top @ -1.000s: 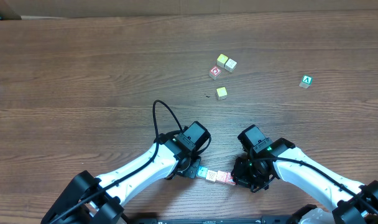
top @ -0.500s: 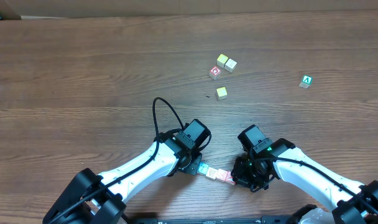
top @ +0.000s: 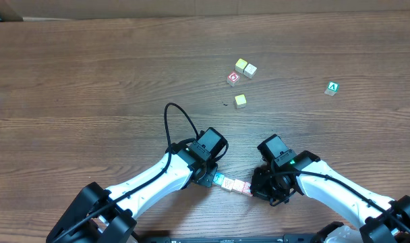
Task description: Flip 5 blocks
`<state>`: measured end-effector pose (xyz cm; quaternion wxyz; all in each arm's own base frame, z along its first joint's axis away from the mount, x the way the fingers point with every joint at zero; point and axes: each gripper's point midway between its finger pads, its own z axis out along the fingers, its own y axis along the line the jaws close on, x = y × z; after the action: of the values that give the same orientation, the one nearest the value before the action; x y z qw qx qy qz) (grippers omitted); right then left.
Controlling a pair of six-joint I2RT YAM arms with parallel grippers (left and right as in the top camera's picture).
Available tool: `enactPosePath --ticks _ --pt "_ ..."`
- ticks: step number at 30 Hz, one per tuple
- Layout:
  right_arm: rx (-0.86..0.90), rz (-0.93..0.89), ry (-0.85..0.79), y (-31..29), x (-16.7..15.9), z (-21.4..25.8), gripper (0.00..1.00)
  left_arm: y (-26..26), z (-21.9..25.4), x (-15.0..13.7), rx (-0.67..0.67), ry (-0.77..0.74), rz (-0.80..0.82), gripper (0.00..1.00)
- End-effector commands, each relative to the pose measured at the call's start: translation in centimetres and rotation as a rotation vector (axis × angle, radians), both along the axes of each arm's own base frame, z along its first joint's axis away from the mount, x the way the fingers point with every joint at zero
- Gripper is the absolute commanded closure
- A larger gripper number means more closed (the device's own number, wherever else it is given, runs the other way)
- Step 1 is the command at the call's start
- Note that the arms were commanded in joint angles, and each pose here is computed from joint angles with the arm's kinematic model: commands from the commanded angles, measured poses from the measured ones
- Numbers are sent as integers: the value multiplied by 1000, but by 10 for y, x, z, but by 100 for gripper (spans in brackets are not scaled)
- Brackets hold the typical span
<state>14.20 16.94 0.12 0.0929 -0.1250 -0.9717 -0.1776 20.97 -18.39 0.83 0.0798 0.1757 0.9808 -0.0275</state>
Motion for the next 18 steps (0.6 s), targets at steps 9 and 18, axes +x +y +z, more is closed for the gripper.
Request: enactPosePath --ticks 9,18 --pt "45 -45 -2 12 7 6 96 -17 0 5 -89 7 -48 96" --pt "47 -65 15 12 6 6 96 -16 -3 5 -78 6 -90 96"
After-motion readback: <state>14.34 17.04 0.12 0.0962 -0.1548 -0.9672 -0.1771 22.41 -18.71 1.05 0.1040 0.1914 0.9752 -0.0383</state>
